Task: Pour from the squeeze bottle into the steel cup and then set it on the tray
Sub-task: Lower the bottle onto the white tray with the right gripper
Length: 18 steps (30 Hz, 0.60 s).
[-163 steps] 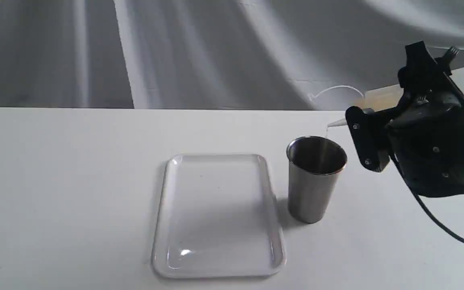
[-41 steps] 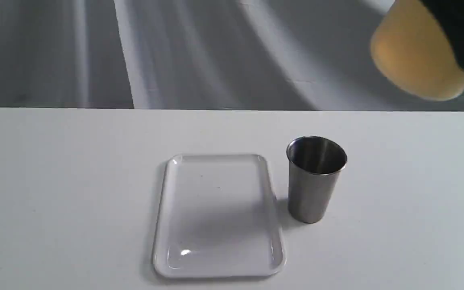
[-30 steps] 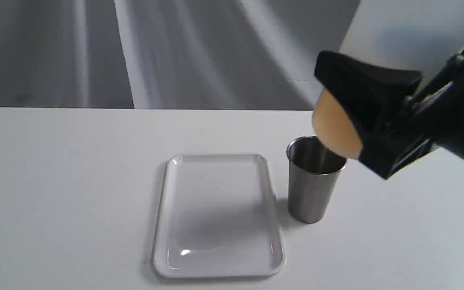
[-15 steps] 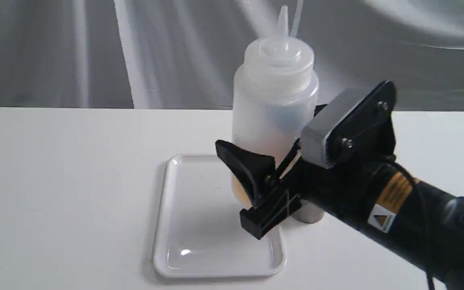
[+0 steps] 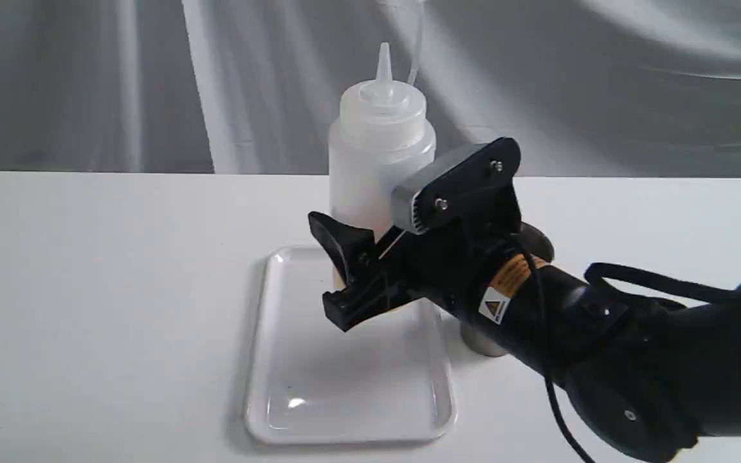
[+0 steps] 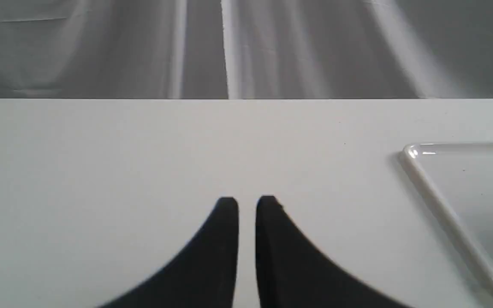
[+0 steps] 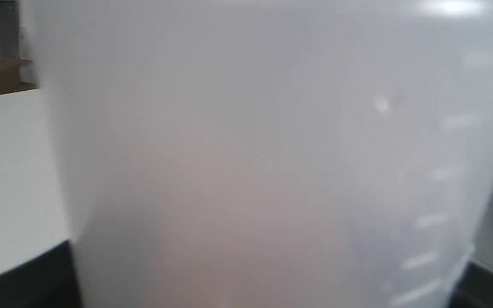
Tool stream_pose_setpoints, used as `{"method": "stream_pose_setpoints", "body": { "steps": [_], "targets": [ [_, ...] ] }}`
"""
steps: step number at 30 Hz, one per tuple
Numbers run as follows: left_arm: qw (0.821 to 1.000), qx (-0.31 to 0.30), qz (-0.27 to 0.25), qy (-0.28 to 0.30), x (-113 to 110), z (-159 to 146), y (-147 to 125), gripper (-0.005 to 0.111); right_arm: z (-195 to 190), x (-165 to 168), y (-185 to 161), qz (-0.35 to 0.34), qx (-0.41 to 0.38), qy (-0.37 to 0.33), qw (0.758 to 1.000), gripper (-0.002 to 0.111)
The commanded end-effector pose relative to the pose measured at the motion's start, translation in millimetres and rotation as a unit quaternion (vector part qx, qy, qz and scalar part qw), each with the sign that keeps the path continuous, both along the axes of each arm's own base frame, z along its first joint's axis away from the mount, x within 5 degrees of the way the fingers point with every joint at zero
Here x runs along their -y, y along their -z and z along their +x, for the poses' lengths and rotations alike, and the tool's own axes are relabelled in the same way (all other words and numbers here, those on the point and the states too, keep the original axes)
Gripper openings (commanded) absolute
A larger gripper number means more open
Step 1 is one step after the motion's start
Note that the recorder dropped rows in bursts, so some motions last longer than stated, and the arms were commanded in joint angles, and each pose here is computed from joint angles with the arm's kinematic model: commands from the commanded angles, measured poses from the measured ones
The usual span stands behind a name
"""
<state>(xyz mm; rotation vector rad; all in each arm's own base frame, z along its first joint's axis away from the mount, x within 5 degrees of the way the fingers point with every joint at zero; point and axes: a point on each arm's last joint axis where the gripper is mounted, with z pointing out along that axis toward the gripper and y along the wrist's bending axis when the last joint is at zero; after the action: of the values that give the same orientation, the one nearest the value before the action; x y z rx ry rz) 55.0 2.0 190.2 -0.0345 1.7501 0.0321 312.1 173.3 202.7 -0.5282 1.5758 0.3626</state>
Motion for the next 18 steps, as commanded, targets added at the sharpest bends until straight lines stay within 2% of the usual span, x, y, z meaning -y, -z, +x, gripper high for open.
{"method": "stream_pose_setpoints", "body": {
  "steps": [1, 18],
  "targets": [
    [1.0, 0.004, 0.0, -0.002, -0.2, 0.1, 0.5, 0.008, 10.1, -5.0, -3.7, 0.014, 0.018, 0.005, 1.0, 0.0],
    [1.0, 0.004, -0.002, -0.002, -0.2, 0.1, 0.5, 0.008, 52.4, -24.6, 36.5, 0.016, -0.009, 0.021, 1.0, 0.0]
  ]
}}
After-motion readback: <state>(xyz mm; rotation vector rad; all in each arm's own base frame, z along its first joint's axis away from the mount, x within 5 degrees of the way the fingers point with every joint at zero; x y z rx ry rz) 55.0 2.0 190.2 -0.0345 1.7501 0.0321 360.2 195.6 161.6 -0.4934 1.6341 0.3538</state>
